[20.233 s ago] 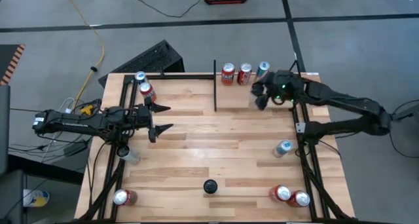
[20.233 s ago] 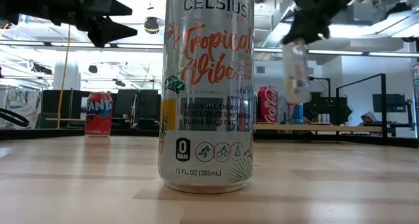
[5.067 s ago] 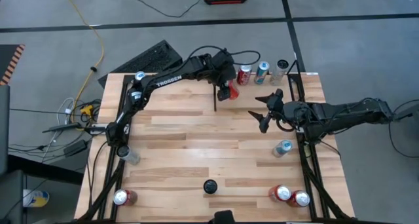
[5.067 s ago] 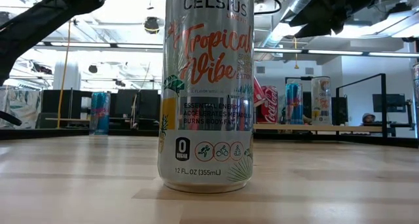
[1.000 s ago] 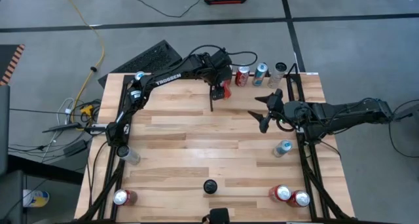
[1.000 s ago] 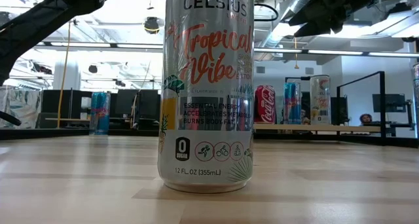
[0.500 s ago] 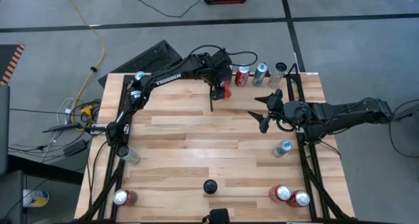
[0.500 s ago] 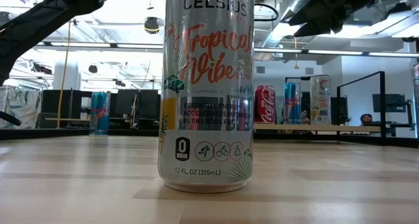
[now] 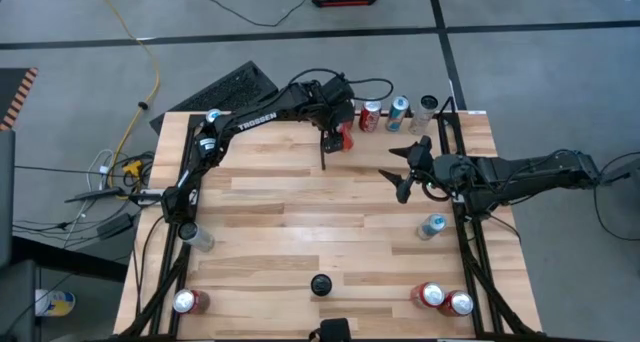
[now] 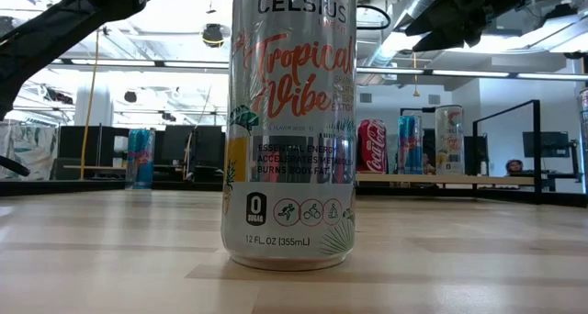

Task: Place canned beverage on shelf
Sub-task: Put the top orange soda can on the shelf aligned with the other orange soda can

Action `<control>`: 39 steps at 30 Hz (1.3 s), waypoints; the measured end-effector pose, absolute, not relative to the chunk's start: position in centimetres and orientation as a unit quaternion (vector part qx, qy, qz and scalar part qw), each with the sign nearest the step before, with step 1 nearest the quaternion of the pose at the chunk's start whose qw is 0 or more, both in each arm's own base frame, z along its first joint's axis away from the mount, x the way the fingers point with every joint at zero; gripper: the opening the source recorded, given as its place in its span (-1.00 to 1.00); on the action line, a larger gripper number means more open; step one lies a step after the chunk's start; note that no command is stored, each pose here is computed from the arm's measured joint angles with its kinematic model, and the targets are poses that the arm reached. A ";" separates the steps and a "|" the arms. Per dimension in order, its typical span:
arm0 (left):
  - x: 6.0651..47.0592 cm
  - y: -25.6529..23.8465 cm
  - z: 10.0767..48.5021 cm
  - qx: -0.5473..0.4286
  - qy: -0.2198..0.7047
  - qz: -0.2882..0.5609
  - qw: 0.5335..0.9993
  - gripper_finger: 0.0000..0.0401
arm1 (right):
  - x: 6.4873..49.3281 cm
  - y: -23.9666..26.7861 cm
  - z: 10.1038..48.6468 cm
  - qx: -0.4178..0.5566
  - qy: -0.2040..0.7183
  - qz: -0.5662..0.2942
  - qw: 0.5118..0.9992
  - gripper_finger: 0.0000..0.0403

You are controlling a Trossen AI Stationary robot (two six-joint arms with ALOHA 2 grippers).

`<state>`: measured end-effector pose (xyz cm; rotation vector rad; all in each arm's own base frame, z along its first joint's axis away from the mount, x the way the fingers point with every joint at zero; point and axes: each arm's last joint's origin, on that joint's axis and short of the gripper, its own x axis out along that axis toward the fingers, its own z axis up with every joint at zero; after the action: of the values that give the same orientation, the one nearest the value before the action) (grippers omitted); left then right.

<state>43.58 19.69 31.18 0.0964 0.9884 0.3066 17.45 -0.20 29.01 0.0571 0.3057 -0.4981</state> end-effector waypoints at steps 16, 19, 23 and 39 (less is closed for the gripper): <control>43.6 19.7 31.2 0.040 0.470 0.143 0.870 0.46 | 17.5 -0.2 29.0 0.028 0.151 -0.244 0.958 0.71; 43.6 19.7 31.2 0.040 0.471 0.143 0.870 0.48 | 17.5 -0.2 29.0 0.029 0.151 -0.244 0.958 0.71; 43.6 19.7 31.2 0.042 0.471 0.143 0.870 0.51 | 17.5 -0.2 29.0 0.028 0.151 -0.244 0.958 0.71; 43.6 19.7 31.2 0.043 0.473 0.148 0.868 0.53 | 17.5 -0.2 29.0 0.028 0.151 -0.244 0.958 0.71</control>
<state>43.56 19.67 31.16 0.0891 0.9902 0.3095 17.45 -0.19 29.03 0.0573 0.3054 -0.4957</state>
